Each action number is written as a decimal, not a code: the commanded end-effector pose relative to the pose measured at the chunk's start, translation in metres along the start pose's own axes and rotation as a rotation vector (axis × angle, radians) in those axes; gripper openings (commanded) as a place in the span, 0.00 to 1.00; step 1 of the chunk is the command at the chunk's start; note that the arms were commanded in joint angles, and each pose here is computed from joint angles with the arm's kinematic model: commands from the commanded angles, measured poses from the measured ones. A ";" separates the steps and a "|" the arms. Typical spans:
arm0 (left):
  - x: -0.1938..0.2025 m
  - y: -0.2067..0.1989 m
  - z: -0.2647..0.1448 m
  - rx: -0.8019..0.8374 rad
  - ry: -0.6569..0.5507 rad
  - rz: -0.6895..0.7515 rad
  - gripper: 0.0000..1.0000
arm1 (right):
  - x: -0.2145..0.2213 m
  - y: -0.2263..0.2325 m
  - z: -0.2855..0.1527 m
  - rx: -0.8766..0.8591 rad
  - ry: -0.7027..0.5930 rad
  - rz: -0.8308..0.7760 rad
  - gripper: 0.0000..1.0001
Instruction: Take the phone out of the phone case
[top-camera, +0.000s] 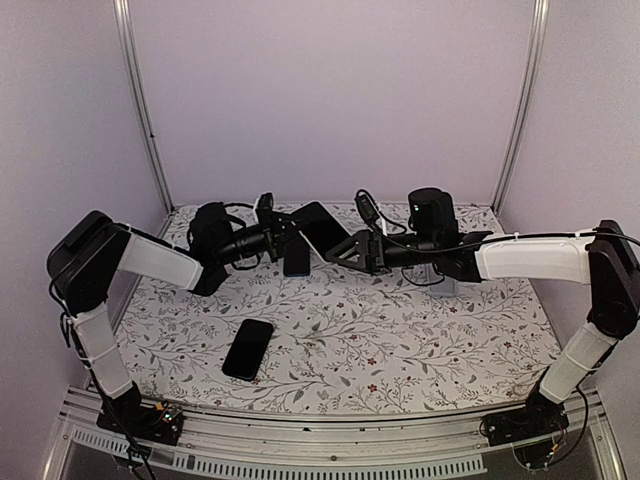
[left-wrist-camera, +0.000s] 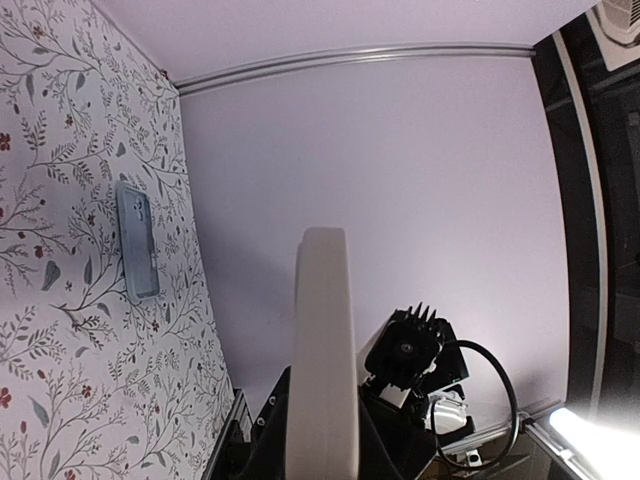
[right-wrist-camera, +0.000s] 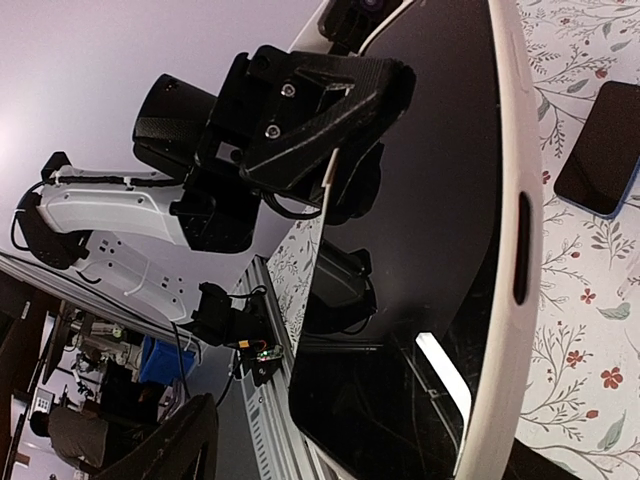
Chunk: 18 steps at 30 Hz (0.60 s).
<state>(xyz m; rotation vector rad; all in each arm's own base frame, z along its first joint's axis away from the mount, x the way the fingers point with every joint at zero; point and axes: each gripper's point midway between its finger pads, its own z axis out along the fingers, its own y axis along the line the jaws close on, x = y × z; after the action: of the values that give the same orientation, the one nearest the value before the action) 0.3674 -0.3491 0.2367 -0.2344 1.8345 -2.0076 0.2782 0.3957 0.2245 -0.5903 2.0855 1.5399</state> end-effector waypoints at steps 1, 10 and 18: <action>0.002 -0.040 -0.001 0.111 -0.008 0.053 0.00 | -0.005 -0.011 0.003 0.058 -0.021 -0.019 0.77; 0.002 -0.044 -0.001 0.116 -0.009 0.053 0.00 | 0.001 -0.028 0.003 0.130 -0.019 -0.005 0.74; 0.002 -0.045 0.000 0.124 -0.003 0.055 0.00 | 0.004 -0.035 0.003 0.169 -0.023 -0.004 0.73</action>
<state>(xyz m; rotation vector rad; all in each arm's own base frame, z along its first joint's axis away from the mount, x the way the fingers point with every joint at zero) 0.3683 -0.3486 0.2370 -0.2523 1.8332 -2.0121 0.2914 0.3897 0.2077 -0.5319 2.1349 1.4073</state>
